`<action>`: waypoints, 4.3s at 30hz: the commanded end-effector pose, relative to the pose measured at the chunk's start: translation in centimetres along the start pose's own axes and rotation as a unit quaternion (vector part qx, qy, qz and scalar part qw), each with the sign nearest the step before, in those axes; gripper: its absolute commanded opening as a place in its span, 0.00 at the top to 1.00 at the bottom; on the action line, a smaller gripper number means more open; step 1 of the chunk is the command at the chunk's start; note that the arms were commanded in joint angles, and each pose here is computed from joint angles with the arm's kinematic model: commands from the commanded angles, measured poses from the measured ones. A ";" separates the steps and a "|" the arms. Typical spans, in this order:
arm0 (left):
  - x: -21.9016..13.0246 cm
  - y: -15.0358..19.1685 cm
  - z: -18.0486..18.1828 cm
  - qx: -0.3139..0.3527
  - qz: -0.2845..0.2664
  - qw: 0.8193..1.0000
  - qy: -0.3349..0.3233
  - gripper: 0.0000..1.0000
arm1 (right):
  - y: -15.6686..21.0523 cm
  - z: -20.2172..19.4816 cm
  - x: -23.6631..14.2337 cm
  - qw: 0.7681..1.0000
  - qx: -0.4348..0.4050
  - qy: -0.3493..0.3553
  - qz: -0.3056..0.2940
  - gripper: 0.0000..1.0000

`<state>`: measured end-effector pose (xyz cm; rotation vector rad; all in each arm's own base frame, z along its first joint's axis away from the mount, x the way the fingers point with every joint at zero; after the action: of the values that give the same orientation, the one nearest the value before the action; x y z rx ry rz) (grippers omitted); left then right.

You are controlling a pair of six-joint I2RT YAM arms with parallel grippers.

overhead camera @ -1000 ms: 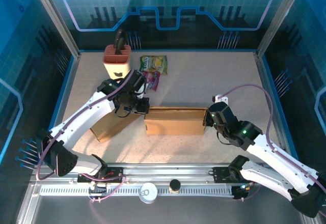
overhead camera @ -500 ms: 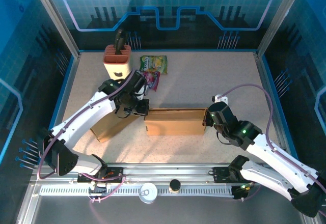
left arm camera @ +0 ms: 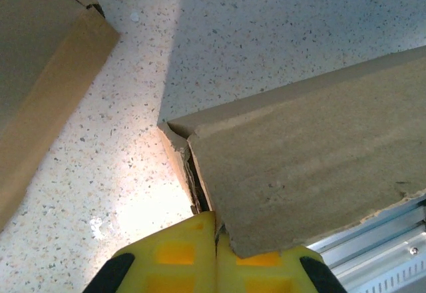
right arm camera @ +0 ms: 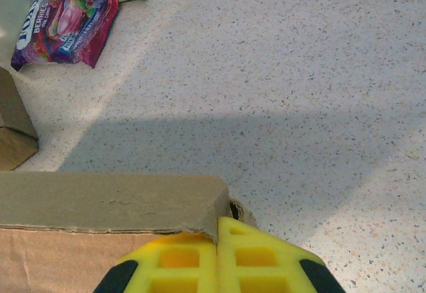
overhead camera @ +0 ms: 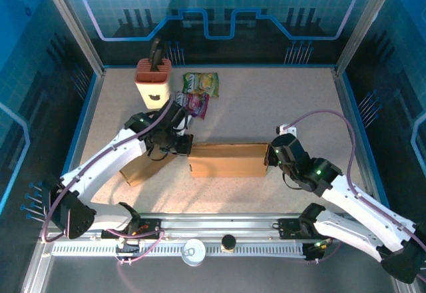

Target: Fold the paper box

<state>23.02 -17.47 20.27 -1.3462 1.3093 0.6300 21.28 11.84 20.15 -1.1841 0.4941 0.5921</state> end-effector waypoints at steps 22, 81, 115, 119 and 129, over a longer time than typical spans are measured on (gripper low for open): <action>1.1 2.9 0.4 -0.003 -0.003 0.999 -0.041 0.98 | 2.0 1.1 -4.5 0.842 0.500 -0.191 0.075 0.11; 2.4 3.4 -3.2 0.011 -0.122 0.987 0.104 0.72 | 6.8 -2.3 0.7 0.873 0.435 -0.167 0.141 0.65; 7.2 5.8 -7.1 0.030 -0.171 0.981 0.082 0.58 | 10.6 -4.4 2.6 0.873 0.428 -0.128 0.196 0.28; 6.3 5.3 -6.2 0.002 -0.169 0.981 0.093 0.55 | 9.6 -4.3 1.9 0.877 0.424 -0.147 0.171 0.30; 1.0 3.6 0.0 -0.079 -0.218 0.969 0.083 0.01 | 2.7 -4.7 -0.4 0.950 0.280 -0.121 0.070 0.00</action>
<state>20.64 -18.82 17.59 -1.7856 1.0563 0.3258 18.13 9.48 14.08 -0.3131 0.5823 0.7085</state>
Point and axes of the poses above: each hand's point on the last joint's axis, 136 mm out from that joint toward the fingers, its own x axis out along the fingers, its own z axis along the line the jaws close on, y = z × x, the point moved 3 cm from there along -x, back along the fingers, and after that the axes turned 7 degrees about x, right-handed, at the moved point
